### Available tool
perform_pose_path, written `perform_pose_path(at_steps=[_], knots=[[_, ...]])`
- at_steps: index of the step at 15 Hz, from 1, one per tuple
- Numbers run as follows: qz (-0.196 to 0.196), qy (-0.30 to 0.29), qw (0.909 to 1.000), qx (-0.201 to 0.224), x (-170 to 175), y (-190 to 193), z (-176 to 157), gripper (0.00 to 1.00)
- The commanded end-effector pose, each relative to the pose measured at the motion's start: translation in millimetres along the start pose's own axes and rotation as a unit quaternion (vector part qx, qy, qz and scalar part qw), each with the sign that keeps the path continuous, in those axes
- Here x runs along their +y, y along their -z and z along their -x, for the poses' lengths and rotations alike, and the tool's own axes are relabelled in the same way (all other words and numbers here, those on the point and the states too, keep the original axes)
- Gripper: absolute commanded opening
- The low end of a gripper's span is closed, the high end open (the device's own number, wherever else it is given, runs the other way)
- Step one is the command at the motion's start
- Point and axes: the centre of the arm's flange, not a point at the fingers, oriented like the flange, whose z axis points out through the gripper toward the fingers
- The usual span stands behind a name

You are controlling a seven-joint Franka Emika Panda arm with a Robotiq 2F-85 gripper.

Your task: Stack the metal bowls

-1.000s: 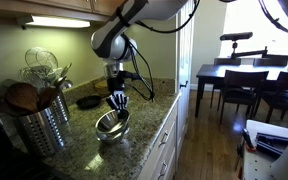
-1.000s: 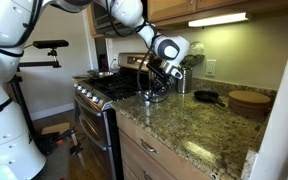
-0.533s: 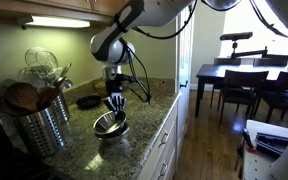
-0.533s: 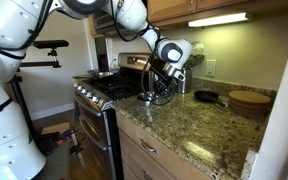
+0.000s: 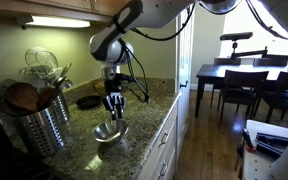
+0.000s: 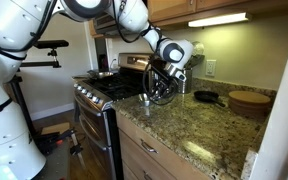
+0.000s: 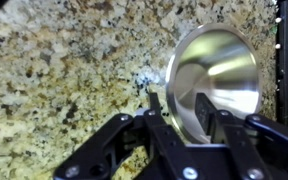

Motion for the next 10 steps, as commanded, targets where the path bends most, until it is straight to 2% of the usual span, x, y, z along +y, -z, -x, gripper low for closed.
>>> perform_pose_path(at_steps=[1,4,5,8,9,10], knots=[[-0.013,0.000,0.9999,-0.007,1,8,-1,0.73],[-0.003,-0.006,1.0000,-0.003,0,13,3,0.94],[0.005,-0.013,0.9999,-0.001,1,15,5,0.98],[0.028,-0.033,0.9990,0.007,1,24,10,1.00],[0.011,-0.015,0.9998,0.007,6,10,0,1.00],[0.012,-0.016,0.9998,0.008,6,11,0,1.00]])
